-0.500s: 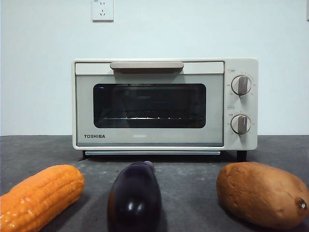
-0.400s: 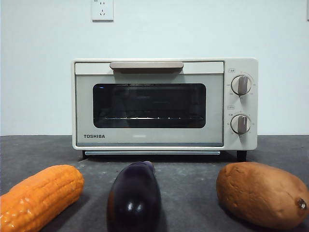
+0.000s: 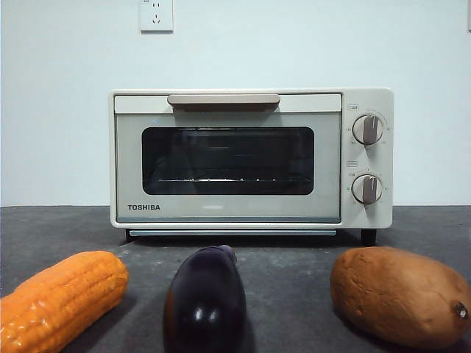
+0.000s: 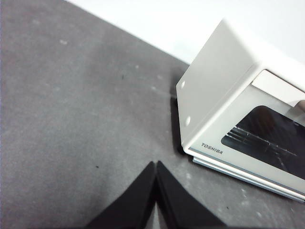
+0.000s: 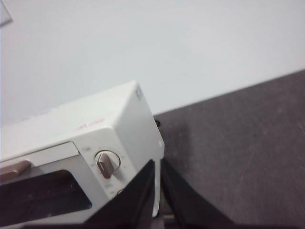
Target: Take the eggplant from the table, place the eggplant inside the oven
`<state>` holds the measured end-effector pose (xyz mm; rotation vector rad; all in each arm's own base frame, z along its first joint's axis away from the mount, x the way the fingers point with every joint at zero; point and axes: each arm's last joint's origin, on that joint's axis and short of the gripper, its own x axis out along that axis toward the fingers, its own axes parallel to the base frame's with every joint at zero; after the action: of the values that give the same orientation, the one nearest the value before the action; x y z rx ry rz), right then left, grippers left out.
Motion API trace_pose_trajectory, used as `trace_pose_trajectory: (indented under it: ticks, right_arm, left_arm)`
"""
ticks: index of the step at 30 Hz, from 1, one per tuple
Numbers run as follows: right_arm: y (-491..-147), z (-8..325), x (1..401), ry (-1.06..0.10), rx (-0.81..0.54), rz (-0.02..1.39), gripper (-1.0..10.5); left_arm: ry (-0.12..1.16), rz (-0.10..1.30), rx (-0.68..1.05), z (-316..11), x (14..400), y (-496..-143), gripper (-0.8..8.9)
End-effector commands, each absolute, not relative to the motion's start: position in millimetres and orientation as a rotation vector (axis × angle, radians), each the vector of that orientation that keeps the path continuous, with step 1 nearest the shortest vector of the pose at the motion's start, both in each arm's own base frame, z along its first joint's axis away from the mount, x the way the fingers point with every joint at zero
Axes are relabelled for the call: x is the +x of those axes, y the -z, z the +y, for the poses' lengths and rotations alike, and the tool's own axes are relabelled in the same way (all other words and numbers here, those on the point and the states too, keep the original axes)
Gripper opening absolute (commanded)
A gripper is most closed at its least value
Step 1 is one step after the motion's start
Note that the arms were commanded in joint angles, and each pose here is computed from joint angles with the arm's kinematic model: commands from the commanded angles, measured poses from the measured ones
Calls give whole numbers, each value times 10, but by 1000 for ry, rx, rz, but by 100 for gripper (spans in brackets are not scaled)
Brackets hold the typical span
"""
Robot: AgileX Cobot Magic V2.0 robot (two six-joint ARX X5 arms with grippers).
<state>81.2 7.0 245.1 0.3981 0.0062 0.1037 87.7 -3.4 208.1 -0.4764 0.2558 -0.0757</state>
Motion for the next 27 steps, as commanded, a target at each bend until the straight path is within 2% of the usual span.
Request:
trace_pose_trajectory:
  ticks: [1, 6, 14, 19, 27]
  right_arm:
    - [-2638, 68, 792, -101, 403, 26, 5]
    - [-2863, 84, 839, -129, 336, 115, 5]
    - [-3120, 139, 1002, -243, 288, 388, 5]
    - [-3235, 186, 1097, -365, 291, 567, 18]
    - [-3202, 309, 1204, -671, 413, 776, 183]
  left_arm:
    - [108, 261, -474, -42, 904, -2271, 6]
    - [177, 342, -451, -64, 1023, -2502, 6]
    - [321, 515, -376, -109, 1255, -2827, 6]
    - [406, 605, -347, -156, 1371, -2960, 6]
    - [492, 645, -326, -271, 1438, -3022, 6]
